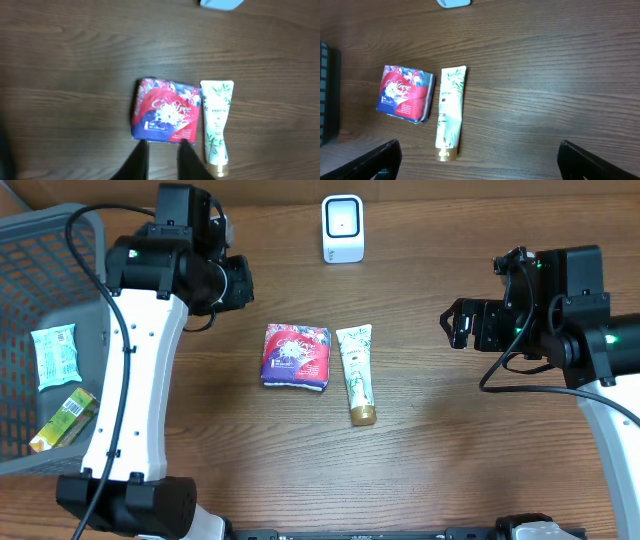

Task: Scan the item barcode
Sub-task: 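Move the left gripper back into the basket toward the green tube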

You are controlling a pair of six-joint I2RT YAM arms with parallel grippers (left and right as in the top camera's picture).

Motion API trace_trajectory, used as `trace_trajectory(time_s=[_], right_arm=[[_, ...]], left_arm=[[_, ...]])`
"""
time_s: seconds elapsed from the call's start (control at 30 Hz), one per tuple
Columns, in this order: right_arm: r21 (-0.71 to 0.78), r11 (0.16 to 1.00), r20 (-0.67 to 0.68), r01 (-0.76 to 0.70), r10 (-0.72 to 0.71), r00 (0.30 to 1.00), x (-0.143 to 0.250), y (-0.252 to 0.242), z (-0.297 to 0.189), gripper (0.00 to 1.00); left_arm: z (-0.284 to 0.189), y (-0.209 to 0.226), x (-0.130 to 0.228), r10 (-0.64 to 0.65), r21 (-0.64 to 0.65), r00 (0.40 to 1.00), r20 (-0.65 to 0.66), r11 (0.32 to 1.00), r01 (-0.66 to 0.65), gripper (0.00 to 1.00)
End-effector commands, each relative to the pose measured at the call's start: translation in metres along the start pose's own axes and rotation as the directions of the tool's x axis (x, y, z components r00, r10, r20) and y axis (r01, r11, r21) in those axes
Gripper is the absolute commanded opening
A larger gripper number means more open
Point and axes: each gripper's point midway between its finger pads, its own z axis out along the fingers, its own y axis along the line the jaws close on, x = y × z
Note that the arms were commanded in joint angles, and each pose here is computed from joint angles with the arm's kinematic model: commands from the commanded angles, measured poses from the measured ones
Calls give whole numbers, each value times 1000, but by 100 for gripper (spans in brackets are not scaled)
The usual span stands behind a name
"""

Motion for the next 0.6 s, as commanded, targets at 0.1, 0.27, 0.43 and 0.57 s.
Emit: trace_trajectory(time_s=[0.1, 0.27, 0.43, 0.57], right_arm=[[-13, 1000, 29, 13, -13, 1000, -8, 6, -6, 100], [-13, 1000, 29, 13, -13, 1000, -8, 6, -6, 100], [-13, 1000, 29, 13, -13, 1000, -8, 6, -6, 100], [-13, 1000, 29, 13, -13, 1000, -8, 6, -6, 100]], left_arm=[[-93, 7, -38, 10, -42, 969, 249, 999, 0, 69], [-137, 34, -41, 55, -110, 944, 326, 994, -19, 100], [-146, 78, -22, 15, -185, 964, 265, 982, 35, 100], [-155, 120, -7, -136, -225, 958, 253, 955, 195, 100]])
